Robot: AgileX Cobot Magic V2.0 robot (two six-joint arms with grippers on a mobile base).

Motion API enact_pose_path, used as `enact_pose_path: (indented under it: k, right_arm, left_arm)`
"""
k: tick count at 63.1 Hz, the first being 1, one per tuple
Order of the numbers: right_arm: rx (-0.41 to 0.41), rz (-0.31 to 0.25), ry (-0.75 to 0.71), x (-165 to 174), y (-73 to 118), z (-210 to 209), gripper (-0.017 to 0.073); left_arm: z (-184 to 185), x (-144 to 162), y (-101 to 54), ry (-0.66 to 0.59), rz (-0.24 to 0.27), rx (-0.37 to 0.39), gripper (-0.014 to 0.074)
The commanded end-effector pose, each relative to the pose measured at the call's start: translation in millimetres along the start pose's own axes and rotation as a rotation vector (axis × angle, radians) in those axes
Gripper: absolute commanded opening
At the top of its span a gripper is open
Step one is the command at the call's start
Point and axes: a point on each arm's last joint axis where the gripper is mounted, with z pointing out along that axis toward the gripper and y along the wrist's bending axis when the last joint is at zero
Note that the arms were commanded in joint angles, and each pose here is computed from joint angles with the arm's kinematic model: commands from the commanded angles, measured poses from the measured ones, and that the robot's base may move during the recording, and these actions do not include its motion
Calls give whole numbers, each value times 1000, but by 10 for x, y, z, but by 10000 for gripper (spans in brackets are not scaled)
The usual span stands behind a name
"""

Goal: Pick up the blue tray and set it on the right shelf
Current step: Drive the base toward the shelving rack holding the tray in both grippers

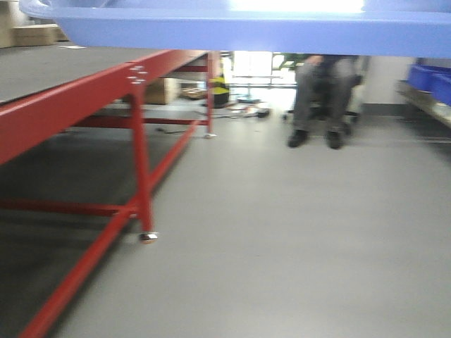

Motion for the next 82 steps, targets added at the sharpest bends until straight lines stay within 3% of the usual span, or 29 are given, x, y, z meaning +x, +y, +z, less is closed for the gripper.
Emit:
enact_pose_path:
  k: [1, 82]
  right_arm:
    - [-25, -26, -97, -46, -14, -183, 22]
    - [-24, -26, -96, -45, -14, -183, 22]
  left_arm:
    - [-247, 98, -29, 32, 48, 22, -48]
    - [-248, 106, -56, 34, 55, 30, -48]
